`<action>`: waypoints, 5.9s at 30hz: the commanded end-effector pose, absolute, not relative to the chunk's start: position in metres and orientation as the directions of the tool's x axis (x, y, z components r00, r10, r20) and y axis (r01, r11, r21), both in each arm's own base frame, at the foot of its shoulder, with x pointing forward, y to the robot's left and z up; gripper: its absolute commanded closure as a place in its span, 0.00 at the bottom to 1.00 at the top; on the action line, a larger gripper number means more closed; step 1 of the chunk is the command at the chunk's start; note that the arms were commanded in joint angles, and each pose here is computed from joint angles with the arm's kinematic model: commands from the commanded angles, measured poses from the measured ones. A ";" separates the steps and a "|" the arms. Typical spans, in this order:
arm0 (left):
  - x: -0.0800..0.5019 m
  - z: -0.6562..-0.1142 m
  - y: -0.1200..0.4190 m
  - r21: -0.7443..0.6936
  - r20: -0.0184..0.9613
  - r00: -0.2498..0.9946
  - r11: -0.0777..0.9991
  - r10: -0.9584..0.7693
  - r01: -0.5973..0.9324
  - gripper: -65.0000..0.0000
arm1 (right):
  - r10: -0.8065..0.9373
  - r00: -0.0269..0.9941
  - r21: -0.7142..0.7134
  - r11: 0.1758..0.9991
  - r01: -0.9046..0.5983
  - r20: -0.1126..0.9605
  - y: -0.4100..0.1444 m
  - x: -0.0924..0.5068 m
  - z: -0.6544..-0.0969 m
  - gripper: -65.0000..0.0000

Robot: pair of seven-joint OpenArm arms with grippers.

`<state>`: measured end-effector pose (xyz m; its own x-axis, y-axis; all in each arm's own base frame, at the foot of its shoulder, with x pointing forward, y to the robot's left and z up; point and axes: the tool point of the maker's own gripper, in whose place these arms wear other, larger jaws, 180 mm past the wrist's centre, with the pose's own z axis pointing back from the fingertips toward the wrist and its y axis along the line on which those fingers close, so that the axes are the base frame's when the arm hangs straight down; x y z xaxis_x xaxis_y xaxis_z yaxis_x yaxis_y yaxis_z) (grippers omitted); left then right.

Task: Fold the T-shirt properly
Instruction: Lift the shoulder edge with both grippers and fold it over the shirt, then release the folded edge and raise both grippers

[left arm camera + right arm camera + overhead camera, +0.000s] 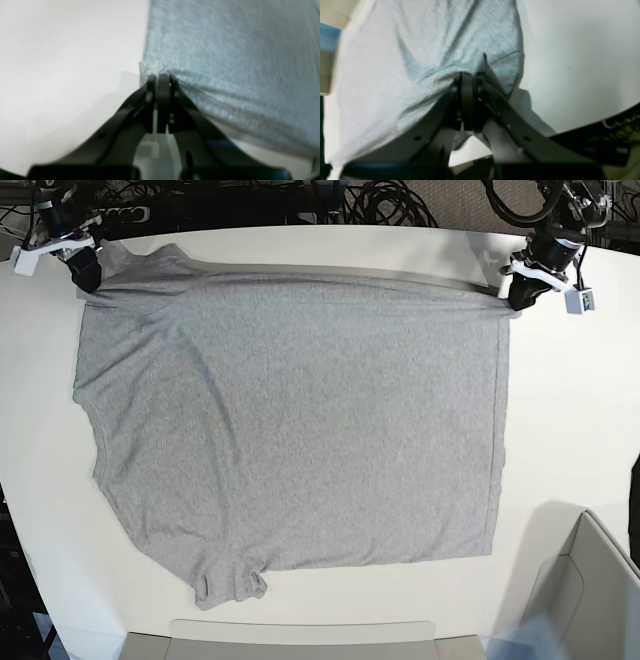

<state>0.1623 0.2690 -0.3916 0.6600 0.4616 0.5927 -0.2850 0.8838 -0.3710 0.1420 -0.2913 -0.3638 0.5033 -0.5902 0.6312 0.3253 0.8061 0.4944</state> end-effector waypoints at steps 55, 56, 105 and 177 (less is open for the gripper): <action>0.354 -0.350 0.278 -0.274 0.690 0.591 0.907 0.418 -0.321 1.00 | -0.022 0.710 0.006 1.000 0.025 0.704 -0.299 0.357 -0.335 1.00; 0.358 -0.354 0.276 -0.269 0.689 0.597 0.910 0.411 -0.316 1.00 | -0.010 0.714 -0.008 1.000 0.022 0.700 -0.301 0.359 -0.336 1.00; 0.393 -0.369 0.275 -0.284 0.709 0.566 0.904 0.422 -0.318 1.00 | -0.023 0.559 0.015 1.000 0.018 0.829 -0.292 0.463 -0.337 1.00; 0.309 -0.389 0.274 -0.233 0.694 0.676 0.966 0.248 -0.114 0.51 | -0.456 0.645 0.480 0.864 0.155 0.613 -0.359 0.329 -0.391 0.57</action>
